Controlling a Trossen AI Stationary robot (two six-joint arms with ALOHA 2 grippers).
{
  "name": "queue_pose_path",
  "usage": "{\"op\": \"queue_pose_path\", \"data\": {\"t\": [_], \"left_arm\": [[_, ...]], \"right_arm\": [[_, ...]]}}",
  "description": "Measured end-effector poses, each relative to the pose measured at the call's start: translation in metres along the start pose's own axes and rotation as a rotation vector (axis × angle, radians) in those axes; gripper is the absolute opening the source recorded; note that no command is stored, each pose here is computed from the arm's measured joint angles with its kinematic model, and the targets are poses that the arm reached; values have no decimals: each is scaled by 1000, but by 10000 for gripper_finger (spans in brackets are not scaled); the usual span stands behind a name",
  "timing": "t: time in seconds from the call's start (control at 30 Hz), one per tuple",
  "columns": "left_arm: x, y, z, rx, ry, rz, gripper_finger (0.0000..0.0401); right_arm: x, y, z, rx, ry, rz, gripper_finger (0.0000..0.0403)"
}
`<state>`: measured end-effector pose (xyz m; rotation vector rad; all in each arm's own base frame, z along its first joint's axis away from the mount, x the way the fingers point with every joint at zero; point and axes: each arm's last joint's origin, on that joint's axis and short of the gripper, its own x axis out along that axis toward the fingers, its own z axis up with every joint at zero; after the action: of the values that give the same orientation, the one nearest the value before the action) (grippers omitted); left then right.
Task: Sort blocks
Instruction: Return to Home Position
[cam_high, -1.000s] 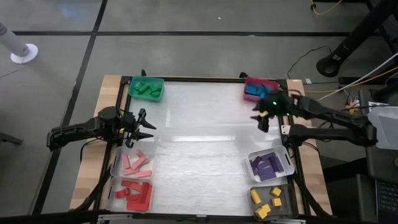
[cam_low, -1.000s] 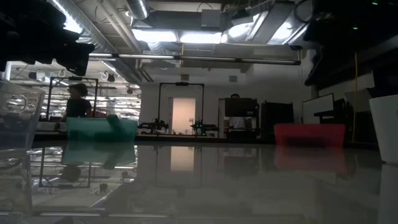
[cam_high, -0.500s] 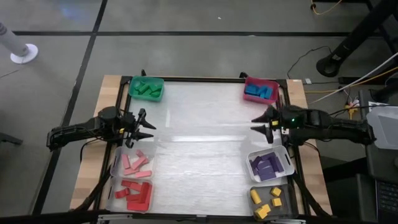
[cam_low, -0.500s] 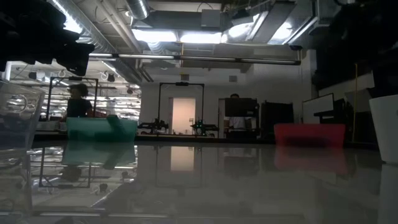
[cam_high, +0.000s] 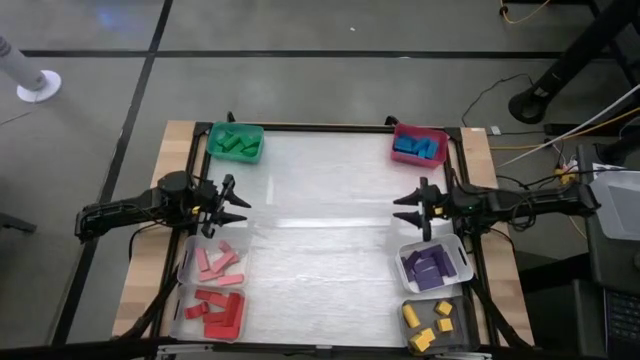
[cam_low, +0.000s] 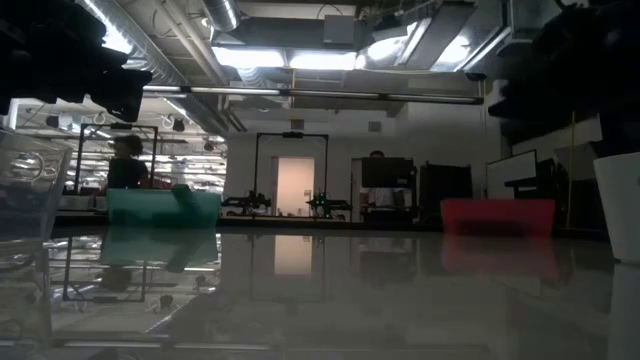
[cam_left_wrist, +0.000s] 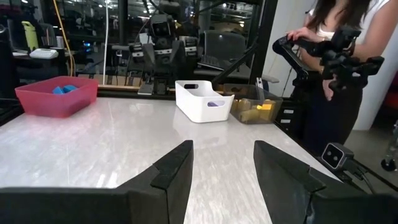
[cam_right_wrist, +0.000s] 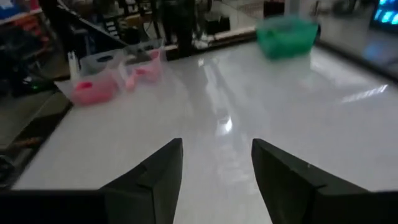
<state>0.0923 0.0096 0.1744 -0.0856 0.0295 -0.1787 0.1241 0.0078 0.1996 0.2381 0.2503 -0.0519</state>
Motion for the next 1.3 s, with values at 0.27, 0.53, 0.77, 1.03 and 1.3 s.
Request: {"op": "queue_pose_path", "data": {"t": [0.27, 0.53, 0.77, 1.03, 1.3], "left_arm": [[0, 0, 0, 0, 0, 0, 159], [0, 0, 0, 0, 0, 0, 159], [0, 0, 0, 0, 0, 0, 159], [0, 0, 0, 0, 0, 0, 159], [0, 0, 0, 0, 0, 0, 159]], "right_arm": [[3, -5, -17, -303, -15, -20, 193], [-2, -12, -40, -318, -46, -16, 193], [-11, -11, -39, -303, -173, 33, 193], [-20, -10, -30, -289, -313, 53, 193], [-20, -10, -31, -290, -302, 49, 193]]}}
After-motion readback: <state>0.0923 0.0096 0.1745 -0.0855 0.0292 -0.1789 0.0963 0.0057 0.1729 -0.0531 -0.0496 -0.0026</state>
